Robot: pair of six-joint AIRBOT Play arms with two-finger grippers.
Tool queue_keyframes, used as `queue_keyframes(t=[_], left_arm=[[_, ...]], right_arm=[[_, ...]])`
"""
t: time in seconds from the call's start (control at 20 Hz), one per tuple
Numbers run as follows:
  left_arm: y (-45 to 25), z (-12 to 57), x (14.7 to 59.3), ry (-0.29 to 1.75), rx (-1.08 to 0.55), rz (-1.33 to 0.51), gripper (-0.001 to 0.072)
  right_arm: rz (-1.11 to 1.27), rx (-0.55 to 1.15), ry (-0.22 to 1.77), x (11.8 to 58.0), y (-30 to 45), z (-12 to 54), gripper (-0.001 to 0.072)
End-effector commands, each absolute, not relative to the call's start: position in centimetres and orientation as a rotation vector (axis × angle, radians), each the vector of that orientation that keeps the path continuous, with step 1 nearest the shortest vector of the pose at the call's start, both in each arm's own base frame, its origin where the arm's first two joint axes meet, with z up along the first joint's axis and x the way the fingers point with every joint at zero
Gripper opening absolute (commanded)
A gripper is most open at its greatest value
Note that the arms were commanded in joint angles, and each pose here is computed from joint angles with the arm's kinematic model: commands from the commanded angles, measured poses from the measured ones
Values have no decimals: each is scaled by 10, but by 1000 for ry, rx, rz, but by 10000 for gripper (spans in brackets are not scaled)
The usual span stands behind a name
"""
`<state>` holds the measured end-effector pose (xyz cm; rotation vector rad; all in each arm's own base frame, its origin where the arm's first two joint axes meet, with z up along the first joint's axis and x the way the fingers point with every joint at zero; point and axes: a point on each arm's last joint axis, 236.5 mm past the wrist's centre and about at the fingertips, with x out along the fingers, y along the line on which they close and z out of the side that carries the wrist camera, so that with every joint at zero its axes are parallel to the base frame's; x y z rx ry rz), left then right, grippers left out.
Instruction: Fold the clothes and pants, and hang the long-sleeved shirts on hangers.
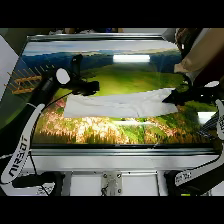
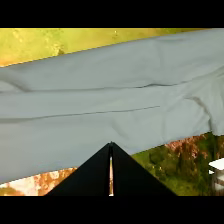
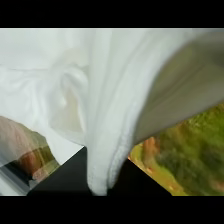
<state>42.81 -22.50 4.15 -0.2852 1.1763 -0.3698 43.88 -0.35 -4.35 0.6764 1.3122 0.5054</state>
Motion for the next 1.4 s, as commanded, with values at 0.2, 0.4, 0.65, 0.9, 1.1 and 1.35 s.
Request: queue_keyframes(t=[0.2, 0.4, 0.65, 0.9, 1.1, 1.35], left_arm=[[-322, -37, 434, 1213, -383, -488, 4], [-363, -63, 437, 1245, -332, -544, 4], [-401, -81, 440, 1285, -281, -611, 5], [-405, -95, 442, 1335, -253, -624, 4], [-399, -91, 444, 1337, -255, -621, 4], [-341, -42, 472, 1276, -204, -583, 4]], right_arm=[[463, 312, 1352, 429, 36, 72, 12], [495, 198, 1282, 434, 83, 124, 12], [575, 129, 1225, 430, 135, 153, 12], [615, 103, 1203, 424, 161, 165, 12], [631, 99, 1207, 420, 172, 166, 12], [649, 105, 1190, 419, 190, 169, 12]])
